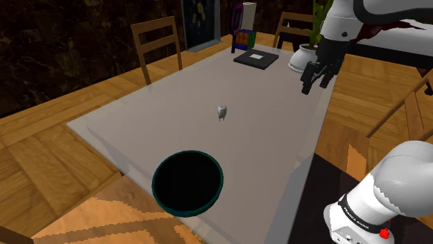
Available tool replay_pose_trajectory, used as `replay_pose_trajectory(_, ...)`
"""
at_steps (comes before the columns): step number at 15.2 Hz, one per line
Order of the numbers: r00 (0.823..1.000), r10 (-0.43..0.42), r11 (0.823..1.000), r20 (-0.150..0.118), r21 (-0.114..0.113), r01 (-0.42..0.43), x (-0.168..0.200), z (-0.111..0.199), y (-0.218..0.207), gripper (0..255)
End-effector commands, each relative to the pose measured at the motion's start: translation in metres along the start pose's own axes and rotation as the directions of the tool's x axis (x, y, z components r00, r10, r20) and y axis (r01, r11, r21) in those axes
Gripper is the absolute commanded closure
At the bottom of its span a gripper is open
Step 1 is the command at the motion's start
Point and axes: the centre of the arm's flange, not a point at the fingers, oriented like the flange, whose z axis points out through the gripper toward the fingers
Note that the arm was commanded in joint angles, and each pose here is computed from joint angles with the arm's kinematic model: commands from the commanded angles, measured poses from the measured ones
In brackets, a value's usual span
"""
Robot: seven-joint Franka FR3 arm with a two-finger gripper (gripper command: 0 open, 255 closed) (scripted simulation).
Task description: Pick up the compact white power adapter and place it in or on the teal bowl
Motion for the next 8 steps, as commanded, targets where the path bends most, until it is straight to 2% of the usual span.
replay_pose_trajectory(1,1.000,0.000,1.000,0.000,0.000,0.000,0.000,0.000,0.000,0)
replay_pose_trajectory(8,1.000,0.020,1.000,-0.018,-0.003,-0.020,0.061,0.044,-0.051,0)
